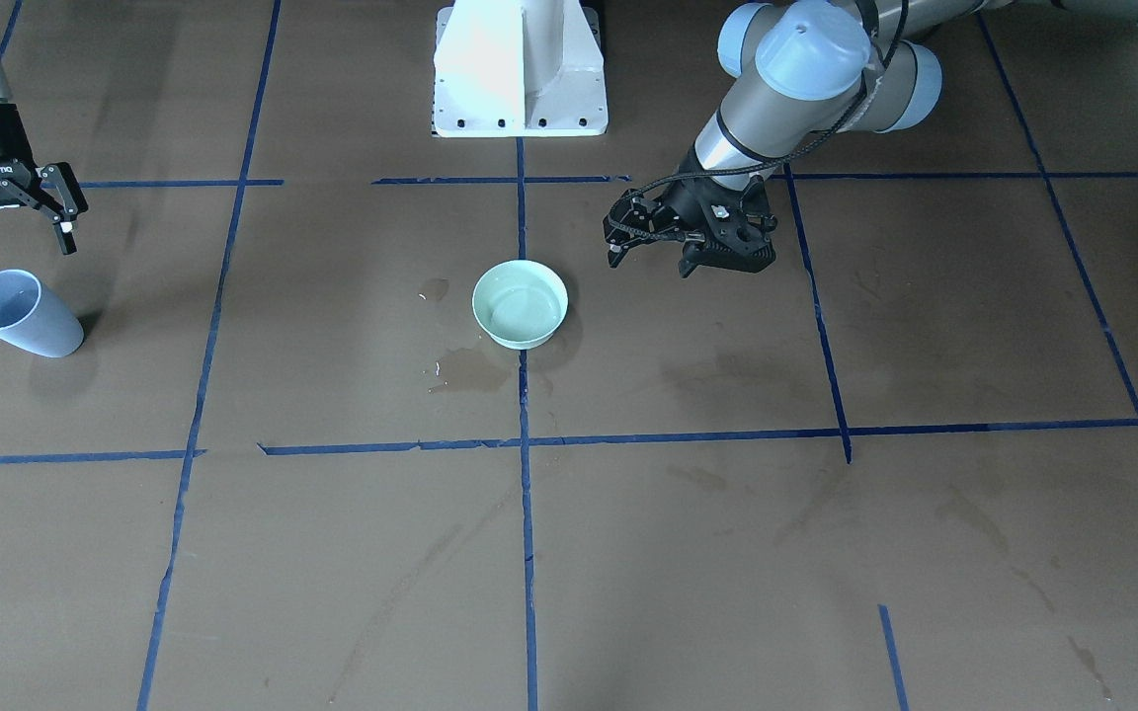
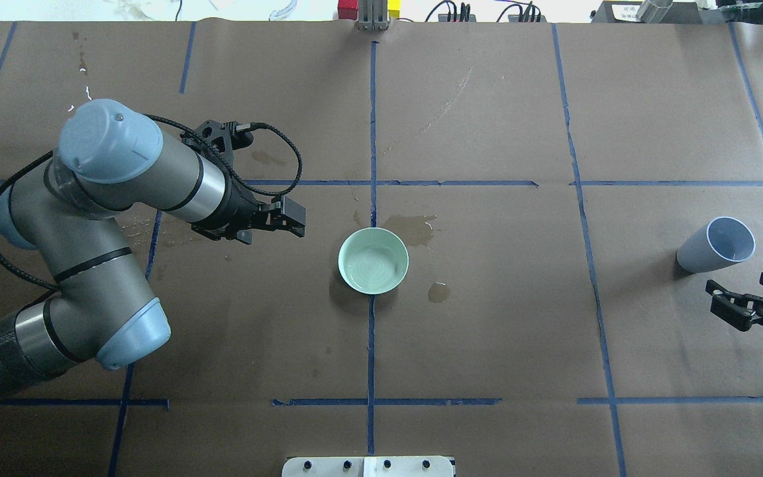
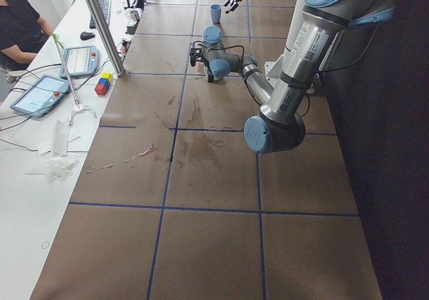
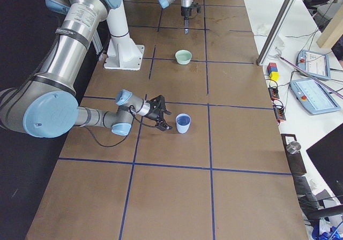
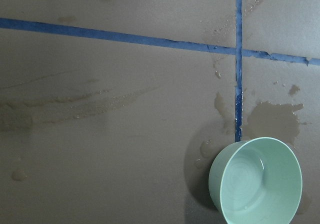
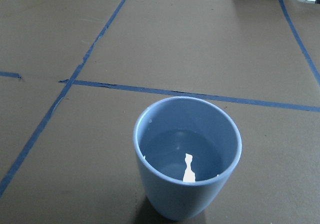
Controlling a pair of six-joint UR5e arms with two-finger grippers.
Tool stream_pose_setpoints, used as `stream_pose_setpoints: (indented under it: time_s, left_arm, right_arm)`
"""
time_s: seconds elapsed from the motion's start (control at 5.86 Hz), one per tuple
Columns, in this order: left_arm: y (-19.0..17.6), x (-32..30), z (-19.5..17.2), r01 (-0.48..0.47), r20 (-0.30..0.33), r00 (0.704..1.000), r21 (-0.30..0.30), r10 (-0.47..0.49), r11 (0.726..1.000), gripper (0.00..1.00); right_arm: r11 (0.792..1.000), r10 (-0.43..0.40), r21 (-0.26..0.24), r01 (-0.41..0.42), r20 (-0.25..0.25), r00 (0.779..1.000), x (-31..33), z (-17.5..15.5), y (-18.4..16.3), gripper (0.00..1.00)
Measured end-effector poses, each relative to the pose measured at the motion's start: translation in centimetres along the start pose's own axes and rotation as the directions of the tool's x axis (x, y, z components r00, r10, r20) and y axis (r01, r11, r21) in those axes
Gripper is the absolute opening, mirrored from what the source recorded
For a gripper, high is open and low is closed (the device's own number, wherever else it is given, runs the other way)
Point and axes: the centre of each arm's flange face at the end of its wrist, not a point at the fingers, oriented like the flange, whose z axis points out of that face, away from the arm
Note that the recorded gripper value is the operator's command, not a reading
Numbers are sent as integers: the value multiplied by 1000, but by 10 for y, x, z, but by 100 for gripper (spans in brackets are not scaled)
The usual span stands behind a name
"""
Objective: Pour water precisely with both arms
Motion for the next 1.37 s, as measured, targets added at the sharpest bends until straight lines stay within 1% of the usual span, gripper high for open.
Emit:
stream_pose_setpoints:
  time_s: [0.17,0.51,0.68,0.85,1.2,1.37]
  left_arm:
    - [-1,0,-2,0,-1,1000,5,0,1000,98]
    - [-2,-1,-5,1,-3,1000,9,-1,1000,99]
    - [-2,-1,-5,2,-2,1000,9,-2,1000,99]
    - [-2,-2,-6,2,-2,1000,11,-2,1000,99]
    - [-4,-3,-9,3,-4,1000,17,-3,1000,99]
    - [-4,-2,-10,3,-6,1000,18,-3,1000,99]
  right_arm:
    - [1000,-7,26,7,-13,1000,1,1,1,100]
    - [991,-52,124,58,-49,997,0,2,12,100]
    - [984,-63,163,72,-60,996,-2,2,15,100]
    - [978,-58,196,71,-71,996,-1,5,19,100]
    - [964,-4,264,24,-75,997,-7,16,27,99]
    - [954,12,300,13,-81,997,-10,24,31,99]
